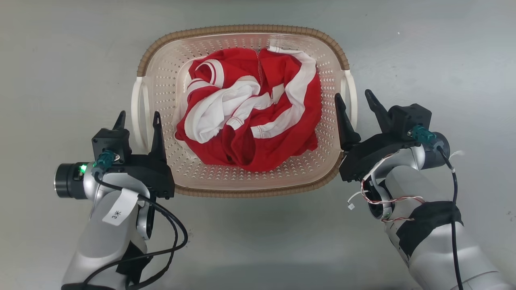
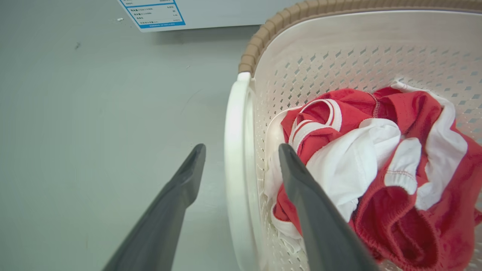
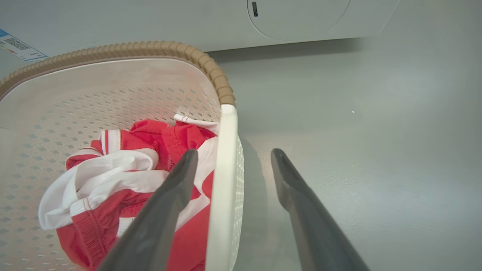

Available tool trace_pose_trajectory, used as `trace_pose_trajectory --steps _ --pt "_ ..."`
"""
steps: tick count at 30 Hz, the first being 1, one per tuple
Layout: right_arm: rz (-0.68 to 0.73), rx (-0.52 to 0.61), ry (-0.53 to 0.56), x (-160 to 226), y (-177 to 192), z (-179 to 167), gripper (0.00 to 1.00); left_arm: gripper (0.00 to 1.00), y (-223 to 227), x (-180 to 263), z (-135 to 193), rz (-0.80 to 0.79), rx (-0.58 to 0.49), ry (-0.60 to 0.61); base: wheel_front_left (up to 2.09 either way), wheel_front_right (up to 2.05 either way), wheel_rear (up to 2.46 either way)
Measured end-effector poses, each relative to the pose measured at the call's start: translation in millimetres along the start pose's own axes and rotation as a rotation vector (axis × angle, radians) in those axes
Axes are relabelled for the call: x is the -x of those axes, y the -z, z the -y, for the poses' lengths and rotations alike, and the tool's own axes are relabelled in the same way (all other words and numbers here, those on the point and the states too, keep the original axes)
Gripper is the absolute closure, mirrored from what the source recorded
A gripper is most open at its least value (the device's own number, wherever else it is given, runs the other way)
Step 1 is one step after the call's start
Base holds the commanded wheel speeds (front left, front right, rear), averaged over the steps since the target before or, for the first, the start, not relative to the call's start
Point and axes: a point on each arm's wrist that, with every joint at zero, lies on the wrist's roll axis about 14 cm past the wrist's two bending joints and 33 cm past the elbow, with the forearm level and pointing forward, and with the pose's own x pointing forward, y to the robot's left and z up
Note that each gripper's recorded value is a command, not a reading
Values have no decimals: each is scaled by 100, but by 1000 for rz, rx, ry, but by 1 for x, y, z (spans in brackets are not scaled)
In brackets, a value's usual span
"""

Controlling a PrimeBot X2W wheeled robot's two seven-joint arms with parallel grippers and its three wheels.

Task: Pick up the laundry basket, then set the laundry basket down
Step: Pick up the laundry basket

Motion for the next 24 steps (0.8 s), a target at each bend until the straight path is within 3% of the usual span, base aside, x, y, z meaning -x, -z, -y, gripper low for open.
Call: trace_pose_trajectory --steps 24 --pt "-124 -11 9 -18 27 -3 0 0 15 -17 3 -79 -3 20 0 0 0"
